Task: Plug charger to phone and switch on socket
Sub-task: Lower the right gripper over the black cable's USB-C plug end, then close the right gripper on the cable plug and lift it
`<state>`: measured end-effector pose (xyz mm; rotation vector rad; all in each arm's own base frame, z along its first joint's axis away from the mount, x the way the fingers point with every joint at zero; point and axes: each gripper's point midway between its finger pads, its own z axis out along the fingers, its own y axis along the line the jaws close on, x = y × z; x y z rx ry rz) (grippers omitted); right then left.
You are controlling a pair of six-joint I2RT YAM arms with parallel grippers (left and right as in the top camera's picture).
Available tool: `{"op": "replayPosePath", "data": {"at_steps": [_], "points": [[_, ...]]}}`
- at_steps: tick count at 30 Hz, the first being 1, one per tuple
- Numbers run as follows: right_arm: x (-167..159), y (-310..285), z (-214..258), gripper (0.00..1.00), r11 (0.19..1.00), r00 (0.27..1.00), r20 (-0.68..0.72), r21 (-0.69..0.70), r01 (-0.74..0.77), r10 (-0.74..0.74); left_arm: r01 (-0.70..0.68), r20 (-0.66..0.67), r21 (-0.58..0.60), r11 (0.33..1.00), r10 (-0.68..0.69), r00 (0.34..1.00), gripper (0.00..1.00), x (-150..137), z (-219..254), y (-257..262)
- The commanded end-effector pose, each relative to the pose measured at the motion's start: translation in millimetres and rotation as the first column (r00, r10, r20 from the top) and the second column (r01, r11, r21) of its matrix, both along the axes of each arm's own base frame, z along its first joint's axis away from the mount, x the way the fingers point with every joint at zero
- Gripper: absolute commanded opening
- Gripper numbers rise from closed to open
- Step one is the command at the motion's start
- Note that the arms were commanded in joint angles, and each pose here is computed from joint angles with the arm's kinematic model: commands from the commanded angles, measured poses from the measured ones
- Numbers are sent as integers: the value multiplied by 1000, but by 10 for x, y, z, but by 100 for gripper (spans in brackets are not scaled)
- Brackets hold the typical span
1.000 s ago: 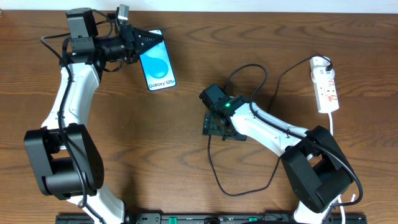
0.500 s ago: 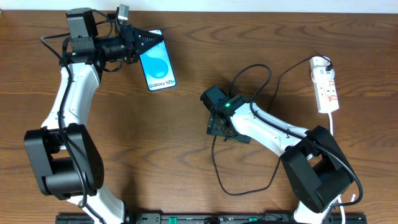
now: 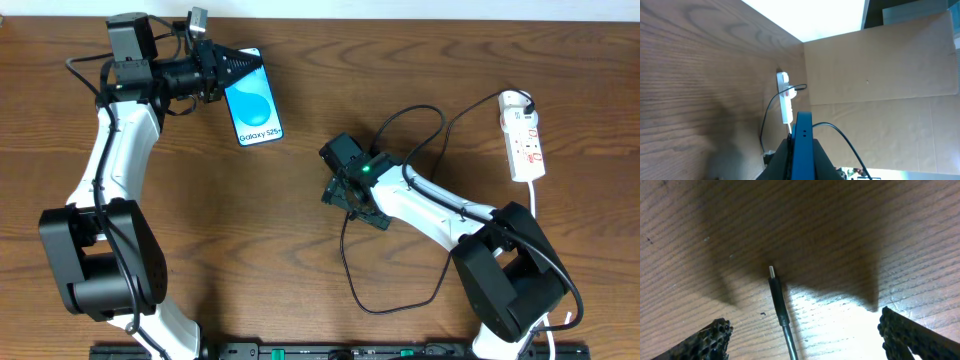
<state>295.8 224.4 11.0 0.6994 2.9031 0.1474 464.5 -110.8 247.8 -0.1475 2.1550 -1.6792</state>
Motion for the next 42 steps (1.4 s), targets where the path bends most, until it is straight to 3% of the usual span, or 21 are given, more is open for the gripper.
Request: {"op": "replayPosePath", "data": {"at_steps": [1, 22, 24, 35, 38, 42], "points": [[-15, -24, -33, 91, 1000, 1000, -3, -25, 0, 0, 37, 50, -15, 999, -36, 998, 7, -83, 192, -29], [-142, -215, -402, 86, 990, 996, -90, -141, -2, -11, 37, 50, -15, 999, -36, 998, 7, -83, 192, -29], [-142, -215, -402, 81, 990, 996, -90, -141, -2, -11, 37, 50, -15, 999, -36, 998, 7, -83, 192, -29], [-142, -215, -402, 34, 990, 996, -90, -141, -2, -11, 37, 50, -15, 999, -36, 998, 7, -83, 192, -29], [-141, -214, -402, 29, 990, 996, -90, -141, -2, -11, 37, 50, -15, 999, -36, 998, 7, -83, 192, -29], [-145, -209, -402, 13, 990, 996, -92, -138, -2, -11, 37, 50, -15, 999, -36, 998, 7, -83, 193, -29]]}}
